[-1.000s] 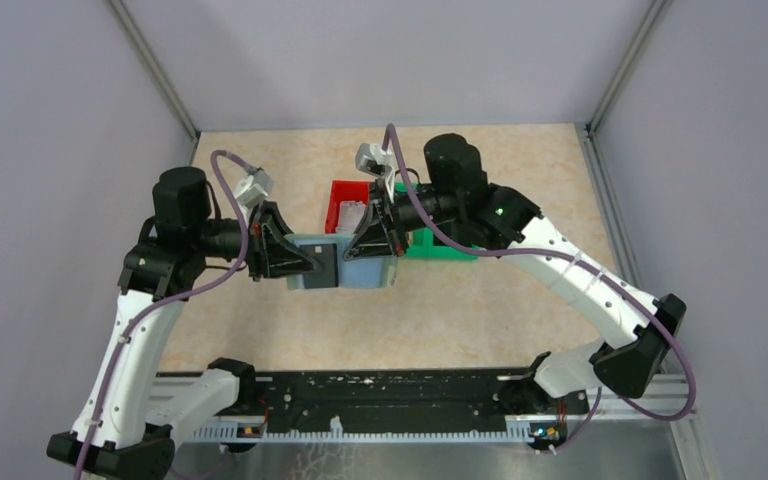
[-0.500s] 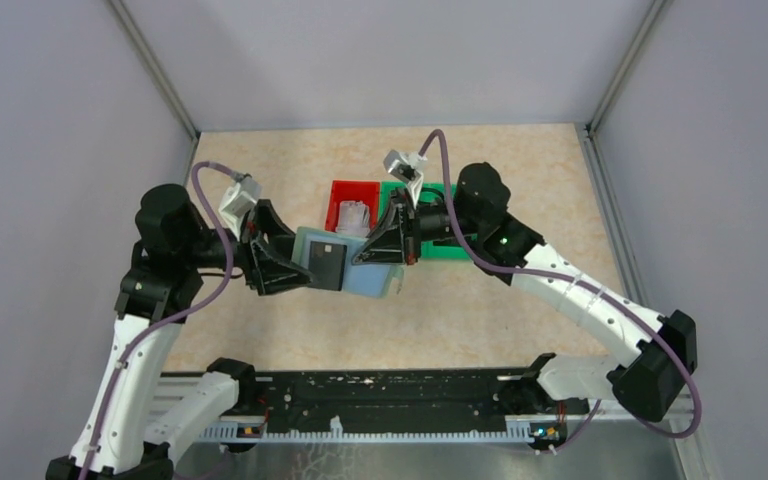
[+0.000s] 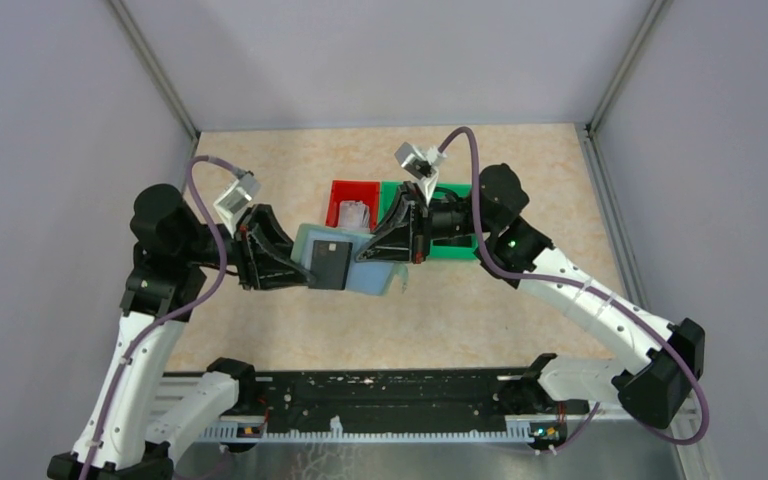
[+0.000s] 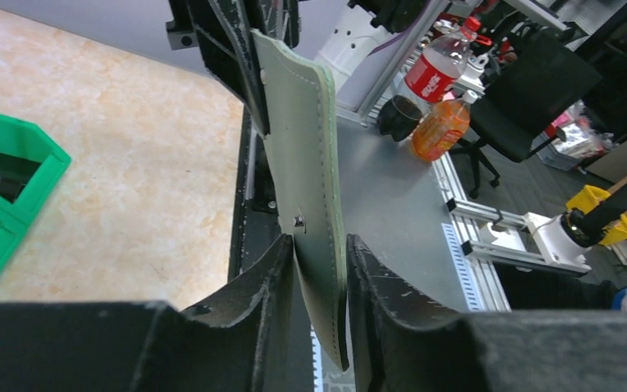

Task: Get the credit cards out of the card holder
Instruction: Open the card holder, then remove the credit card from the card holder.

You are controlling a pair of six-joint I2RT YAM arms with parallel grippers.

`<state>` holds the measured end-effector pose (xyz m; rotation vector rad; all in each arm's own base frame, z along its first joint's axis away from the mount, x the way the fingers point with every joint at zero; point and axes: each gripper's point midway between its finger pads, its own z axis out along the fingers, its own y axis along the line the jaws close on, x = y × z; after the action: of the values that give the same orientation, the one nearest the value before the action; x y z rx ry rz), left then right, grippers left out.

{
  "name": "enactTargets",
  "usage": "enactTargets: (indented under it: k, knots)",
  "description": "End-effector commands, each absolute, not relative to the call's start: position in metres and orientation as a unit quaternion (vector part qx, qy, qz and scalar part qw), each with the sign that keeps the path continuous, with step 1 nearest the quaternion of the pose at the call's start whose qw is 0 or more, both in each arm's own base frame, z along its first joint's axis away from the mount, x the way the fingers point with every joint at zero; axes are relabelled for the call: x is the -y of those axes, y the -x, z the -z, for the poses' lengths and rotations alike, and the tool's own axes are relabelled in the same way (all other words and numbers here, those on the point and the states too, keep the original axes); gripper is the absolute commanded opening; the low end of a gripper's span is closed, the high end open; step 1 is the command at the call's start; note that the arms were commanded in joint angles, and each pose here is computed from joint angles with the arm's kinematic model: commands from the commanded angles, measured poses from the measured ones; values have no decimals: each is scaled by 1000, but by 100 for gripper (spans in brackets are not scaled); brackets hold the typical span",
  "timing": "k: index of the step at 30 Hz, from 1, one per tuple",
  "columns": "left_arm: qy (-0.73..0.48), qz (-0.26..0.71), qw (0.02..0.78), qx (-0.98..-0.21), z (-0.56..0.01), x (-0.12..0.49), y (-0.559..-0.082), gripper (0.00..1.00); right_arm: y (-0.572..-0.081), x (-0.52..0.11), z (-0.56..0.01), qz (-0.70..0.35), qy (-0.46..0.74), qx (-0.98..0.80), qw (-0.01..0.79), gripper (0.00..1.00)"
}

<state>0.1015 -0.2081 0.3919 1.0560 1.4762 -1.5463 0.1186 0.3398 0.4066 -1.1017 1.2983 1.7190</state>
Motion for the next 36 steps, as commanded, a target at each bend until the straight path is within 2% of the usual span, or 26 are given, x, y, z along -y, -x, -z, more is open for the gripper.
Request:
enactTargets:
  k: [1,4,7,12,18,22,25,27,29,36]
  knots:
    - [-428,622,347,-556,-400,206,-89,40,-107,-330,-430,-669,440,-463,380,0]
    - [-425,626,345,-555,-400,206,-89,48,-106,-330,-432,-672,440,-458,381,0]
    - [-420,631,343,-556,-399,207,-92,48,-106,-331,-435,-675,440,-456,377,0]
    - [-412,631,345,-559,-401,209,-96,39,-104,-330,-436,-677,444,-453,373,0]
    - [-409,635,340,-560,-402,210,-99,22,-102,-330,-432,-678,449,-455,362,0]
    - [-405,635,342,-561,-401,210,-101,8,-102,-331,-434,-678,450,-455,362,13]
    - [-402,635,343,-563,-401,210,-102,0,-105,-332,-436,-674,447,-461,366,27]
    - [-400,635,346,-563,-401,211,-103,0,-110,-332,-439,-664,441,-473,375,41]
    - [-396,634,348,-565,-400,211,-104,0,-117,-331,-446,-654,430,-482,394,48]
    - [-348,592,399,-608,-390,213,-133,0,-156,-300,-502,-587,332,-521,523,59]
